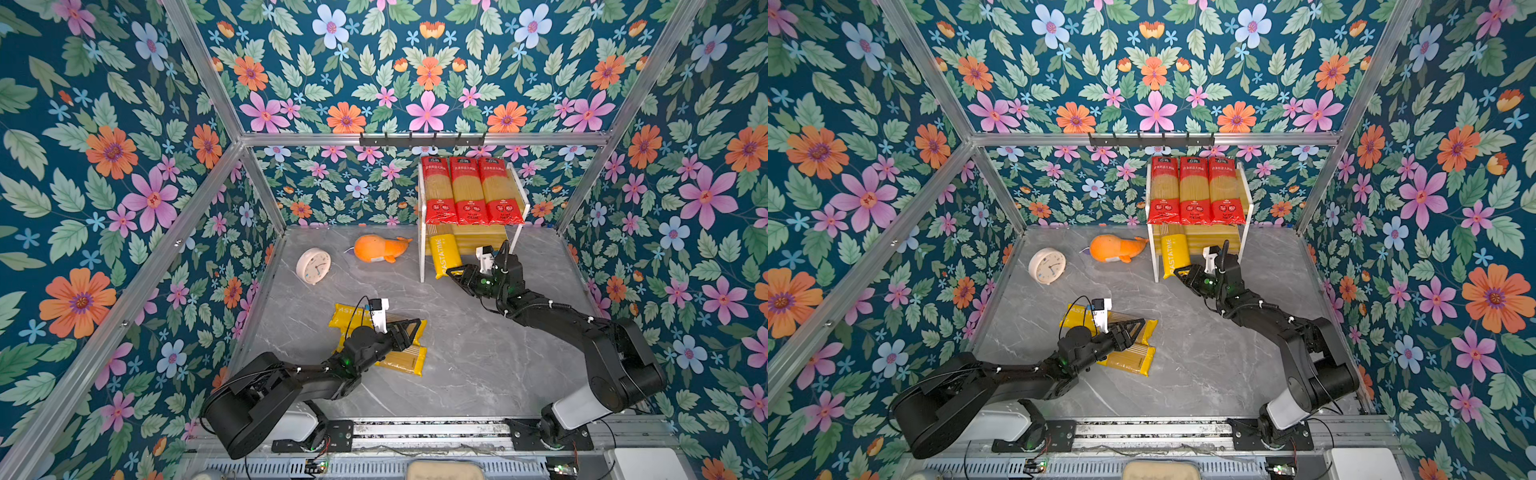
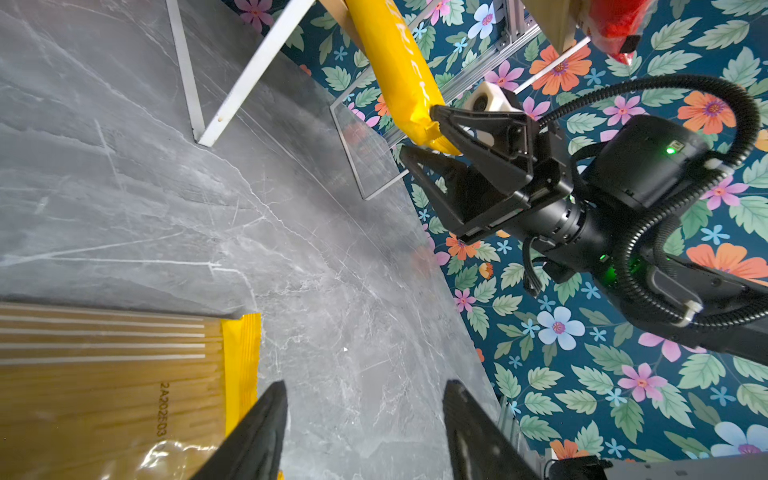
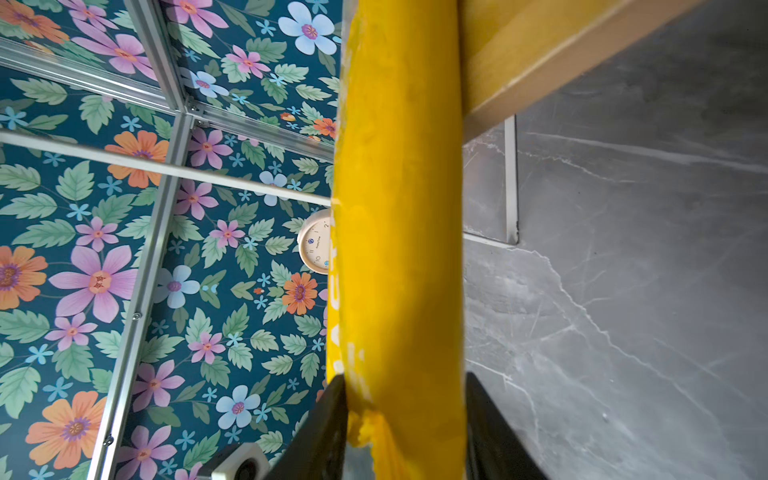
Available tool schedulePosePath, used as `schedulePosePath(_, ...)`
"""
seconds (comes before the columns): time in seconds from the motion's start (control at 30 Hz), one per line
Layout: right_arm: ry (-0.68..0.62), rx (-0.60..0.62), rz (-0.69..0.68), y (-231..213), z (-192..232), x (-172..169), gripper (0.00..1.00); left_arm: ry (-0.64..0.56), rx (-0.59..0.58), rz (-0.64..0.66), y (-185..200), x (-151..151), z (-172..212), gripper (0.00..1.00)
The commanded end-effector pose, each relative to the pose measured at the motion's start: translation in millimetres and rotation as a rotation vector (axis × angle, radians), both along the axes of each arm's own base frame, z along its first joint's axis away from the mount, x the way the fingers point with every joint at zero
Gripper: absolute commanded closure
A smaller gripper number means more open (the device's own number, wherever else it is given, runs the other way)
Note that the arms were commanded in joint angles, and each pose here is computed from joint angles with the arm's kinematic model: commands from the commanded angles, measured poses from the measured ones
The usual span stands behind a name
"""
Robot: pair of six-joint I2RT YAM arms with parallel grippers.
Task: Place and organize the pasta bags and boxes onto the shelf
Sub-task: 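Stand the yellow bag against the shelf beside the red bags with the right gripper, then open the right gripper and draw it back toward the remaining yellow bags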
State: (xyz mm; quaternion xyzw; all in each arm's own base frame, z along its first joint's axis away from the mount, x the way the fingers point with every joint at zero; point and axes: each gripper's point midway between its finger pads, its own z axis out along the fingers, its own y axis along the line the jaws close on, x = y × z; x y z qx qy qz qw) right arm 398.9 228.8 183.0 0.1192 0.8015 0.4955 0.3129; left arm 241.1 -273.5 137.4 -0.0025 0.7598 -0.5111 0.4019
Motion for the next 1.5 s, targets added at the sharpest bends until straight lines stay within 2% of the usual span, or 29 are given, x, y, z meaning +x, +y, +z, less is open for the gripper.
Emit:
schedulePosePath(0.0, -0.082, 0.045, -0.025, 2, 24, 13, 0.61, -0.027, -0.052, -0.006, -4, -2, 13, 0.38)
schedulePosePath(0.03, -0.092, 0.048, -0.025, 3, 27, 17, 0.62, -0.027, -0.05, -0.008, -5, -3, 13, 0.38)
schedulePosePath(0.17, -0.118, 0.092, -0.035, 8, 40, 31, 0.82, -0.024, -0.039, -0.006, -4, -5, 10, 0.38)
schedulePosePath(0.27, -0.121, 0.139, -0.042, 13, 45, 43, 0.91, -0.026, -0.038, 0.0, -3, -4, 10, 0.38)
schedulePosePath(0.5, -0.109, 0.251, -0.022, 27, 49, 63, 0.96, -0.014, -0.036, -0.007, -6, -6, 8, 0.38)
schedulePosePath(0.67, -0.055, 0.257, -0.022, 31, 37, 71, 0.96, -0.019, -0.021, 0.004, -3, -6, 7, 0.38)
schedulePosePath(0.8, -0.03, 0.264, -0.041, 29, 34, 72, 0.88, -0.027, -0.018, 0.008, -2, -6, 9, 0.38)
schedulePosePath(0.97, 0.018, 0.26, -0.055, 31, 28, 68, 0.85, -0.029, -0.017, 0.007, -3, -5, 12, 0.38)
schedulePosePath(1.1, 0.034, 0.257, -0.047, 32, 26, 66, 0.65, -0.034, 0.002, 0.012, -1, -6, 11, 0.38)
schedulePosePath(1.23, 0.022, 0.234, -0.037, 30, 29, 57, 0.53, -0.025, 0.007, 0.054, 10, -6, 8, 0.38)
schedulePosePath(1.47, 0.05, 0.175, -0.01, 25, 19, 29, 0.46, -0.011, 0.085, 0.127, 26, -1, 2, 0.38)
